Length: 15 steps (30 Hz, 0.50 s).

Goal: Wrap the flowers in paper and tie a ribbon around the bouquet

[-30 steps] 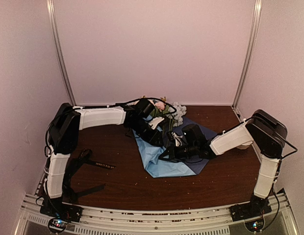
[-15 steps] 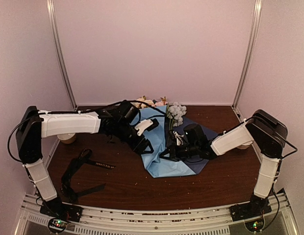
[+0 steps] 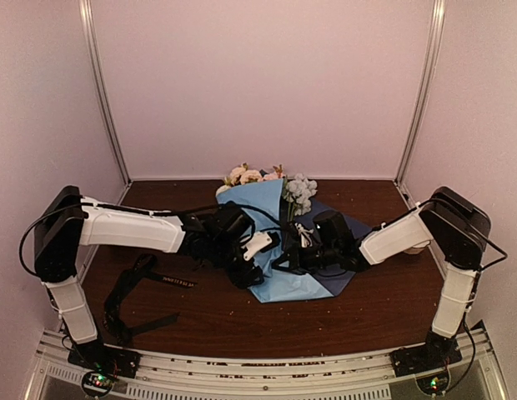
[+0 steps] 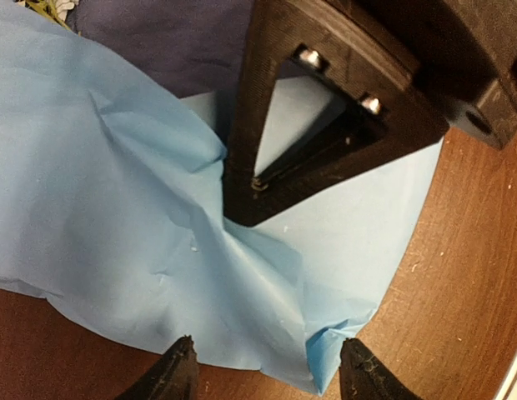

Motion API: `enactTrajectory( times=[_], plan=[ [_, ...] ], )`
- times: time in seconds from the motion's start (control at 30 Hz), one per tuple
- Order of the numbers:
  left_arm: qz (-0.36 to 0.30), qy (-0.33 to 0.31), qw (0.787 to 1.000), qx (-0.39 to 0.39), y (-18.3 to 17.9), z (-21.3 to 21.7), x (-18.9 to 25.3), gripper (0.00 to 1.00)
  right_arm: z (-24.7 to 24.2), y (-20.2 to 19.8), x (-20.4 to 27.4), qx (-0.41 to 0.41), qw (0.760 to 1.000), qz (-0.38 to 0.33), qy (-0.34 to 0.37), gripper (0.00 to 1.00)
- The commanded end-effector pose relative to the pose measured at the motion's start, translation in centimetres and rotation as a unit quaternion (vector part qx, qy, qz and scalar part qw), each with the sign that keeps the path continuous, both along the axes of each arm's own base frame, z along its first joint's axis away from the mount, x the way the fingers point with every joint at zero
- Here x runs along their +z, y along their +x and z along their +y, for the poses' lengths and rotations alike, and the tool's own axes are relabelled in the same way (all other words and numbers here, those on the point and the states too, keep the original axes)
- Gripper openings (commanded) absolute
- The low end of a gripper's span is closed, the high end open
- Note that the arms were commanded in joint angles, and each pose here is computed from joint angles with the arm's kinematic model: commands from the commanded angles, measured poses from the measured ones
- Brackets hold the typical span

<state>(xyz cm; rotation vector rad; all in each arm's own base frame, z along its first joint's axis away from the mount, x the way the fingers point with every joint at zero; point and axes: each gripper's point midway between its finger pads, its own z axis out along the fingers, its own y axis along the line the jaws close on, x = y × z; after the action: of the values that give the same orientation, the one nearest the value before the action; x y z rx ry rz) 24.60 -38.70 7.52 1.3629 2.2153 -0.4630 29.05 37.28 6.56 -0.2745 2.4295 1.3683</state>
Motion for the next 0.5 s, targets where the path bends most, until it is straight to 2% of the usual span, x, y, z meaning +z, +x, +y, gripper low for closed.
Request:
enactTrajectory(
  times=[0.0,0.1,0.23,0.33,0.47],
  plan=[
    [-0.034,0.049,0.998,-0.013,-0.3,0.3,-2.7,0.60,-0.1,0.3,1.8,0.002,1.000,-0.022,0.014,0.00],
    [-0.048,0.064,0.997,-0.018,-0.2,0.5,-3.5,0.52,0.0,0.2,2.1,0.006,1.000,-0.023,0.017,0.00],
    [-0.059,0.057,0.996,-0.040,-0.7,-0.4,-3.4,0.25,0.0,0.4,3.0,0.007,0.999,-0.029,0.028,0.00],
    [-0.068,0.065,0.994,-0.056,-1.1,-0.8,-3.9,0.08,0.1,0.6,4.2,0.014,0.998,-0.031,0.049,0.11],
    [-0.069,0.072,0.993,-0.063,-1.3,-0.8,-4.3,0.06,0.8,1.2,5.5,0.021,0.997,-0.035,0.062,0.21]
  ],
)
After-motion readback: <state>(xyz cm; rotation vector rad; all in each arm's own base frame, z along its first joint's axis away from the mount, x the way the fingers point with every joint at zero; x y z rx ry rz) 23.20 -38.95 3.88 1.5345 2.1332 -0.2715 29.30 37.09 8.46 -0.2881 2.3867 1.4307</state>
